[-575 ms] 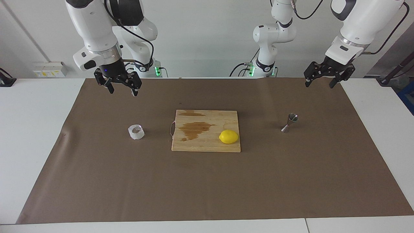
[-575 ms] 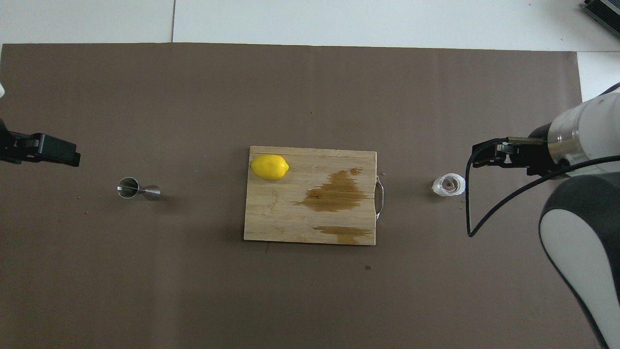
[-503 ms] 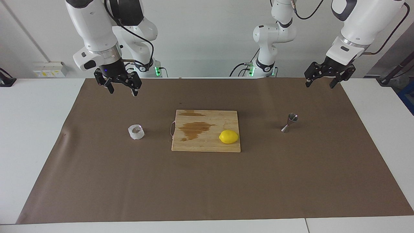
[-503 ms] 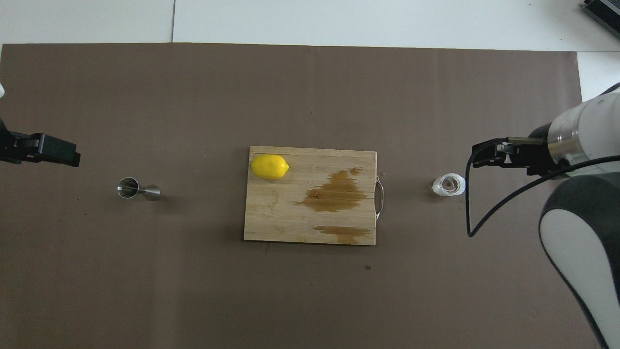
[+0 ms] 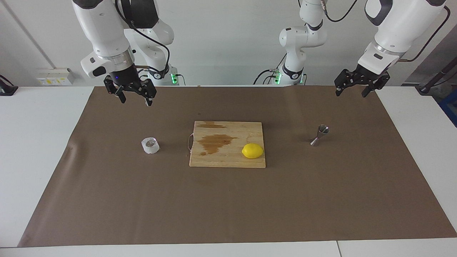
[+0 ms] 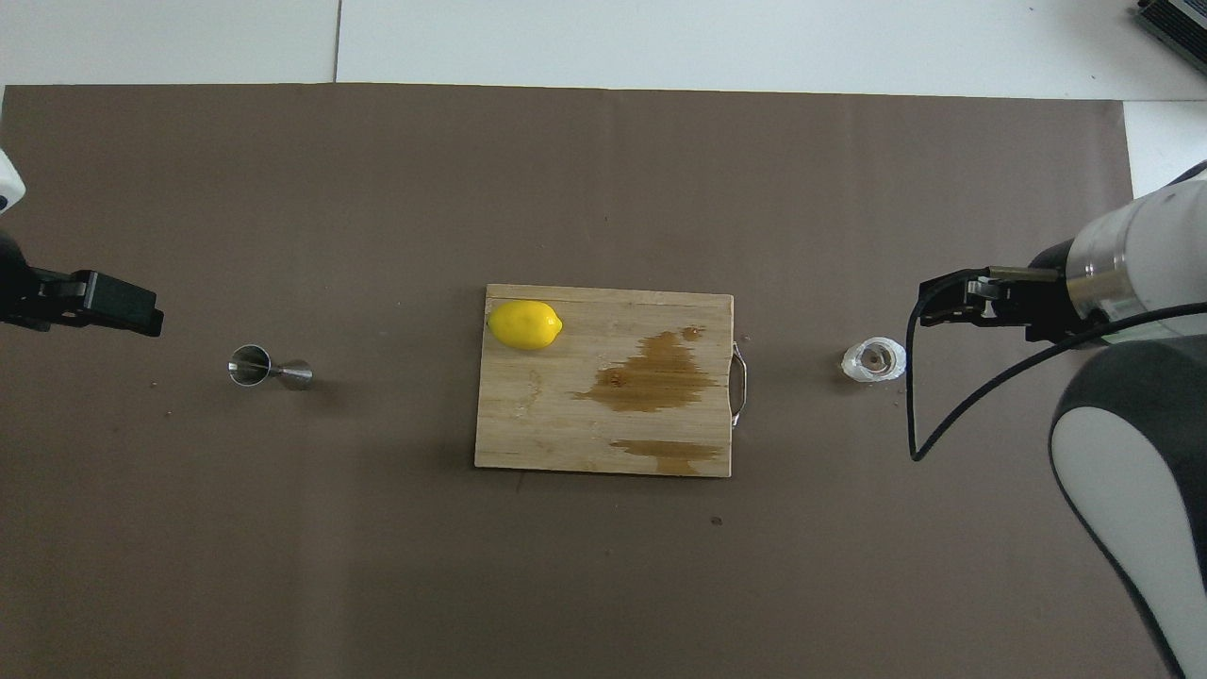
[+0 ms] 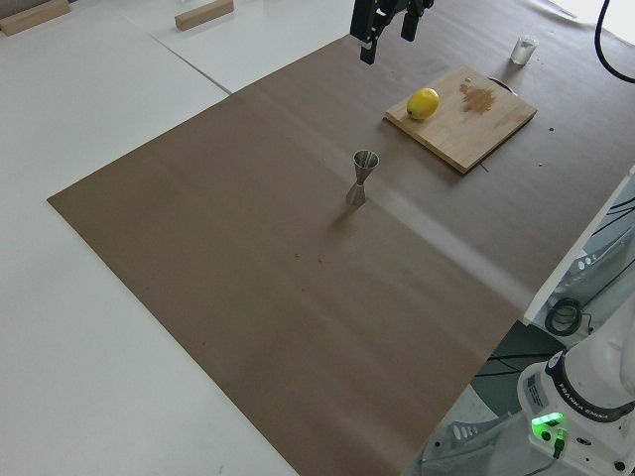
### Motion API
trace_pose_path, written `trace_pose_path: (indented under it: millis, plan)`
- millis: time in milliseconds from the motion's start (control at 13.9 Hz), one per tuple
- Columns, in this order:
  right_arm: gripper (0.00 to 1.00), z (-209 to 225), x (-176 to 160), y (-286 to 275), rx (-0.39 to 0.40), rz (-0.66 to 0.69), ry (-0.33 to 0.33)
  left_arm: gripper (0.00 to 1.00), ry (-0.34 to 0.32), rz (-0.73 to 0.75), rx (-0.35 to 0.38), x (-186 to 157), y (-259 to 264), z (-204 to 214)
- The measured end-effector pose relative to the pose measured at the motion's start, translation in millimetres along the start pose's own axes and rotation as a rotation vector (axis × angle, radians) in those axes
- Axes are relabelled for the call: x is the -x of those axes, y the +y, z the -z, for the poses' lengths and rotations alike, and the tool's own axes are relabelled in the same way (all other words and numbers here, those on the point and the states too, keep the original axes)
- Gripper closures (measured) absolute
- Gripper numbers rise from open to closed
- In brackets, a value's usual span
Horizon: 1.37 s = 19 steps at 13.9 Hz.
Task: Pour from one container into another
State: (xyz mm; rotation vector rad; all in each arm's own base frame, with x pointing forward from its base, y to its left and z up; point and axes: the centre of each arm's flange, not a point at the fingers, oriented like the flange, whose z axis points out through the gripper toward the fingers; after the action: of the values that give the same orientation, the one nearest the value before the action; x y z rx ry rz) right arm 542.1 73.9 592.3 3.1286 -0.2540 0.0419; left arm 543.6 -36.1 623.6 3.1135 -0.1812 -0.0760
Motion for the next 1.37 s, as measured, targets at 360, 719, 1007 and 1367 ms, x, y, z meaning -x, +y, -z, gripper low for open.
trace_pose_path:
  millis: [360, 719, 1007, 1367]
  plan:
    - [0.00, 0, 0, 0, 0.000, 0.000, 0.000, 0.00, 0.000, -0.001, 0.000, 0, 0, 0]
    - [0.00, 0, 0, 0, 0.000, 0.000, 0.000, 0.00, 0.009, 0.002, -0.001, 0, -2, 1]
    - [0.00, 0, 0, 0, 0.000, 0.000, 0.000, 0.00, 0.018, 0.035, -0.001, -2, -2, 1]
    - [0.00, 0, 0, 0, 0.000, 0.000, 0.000, 0.00, -0.052, 0.103, 0.012, -4, -25, -34]
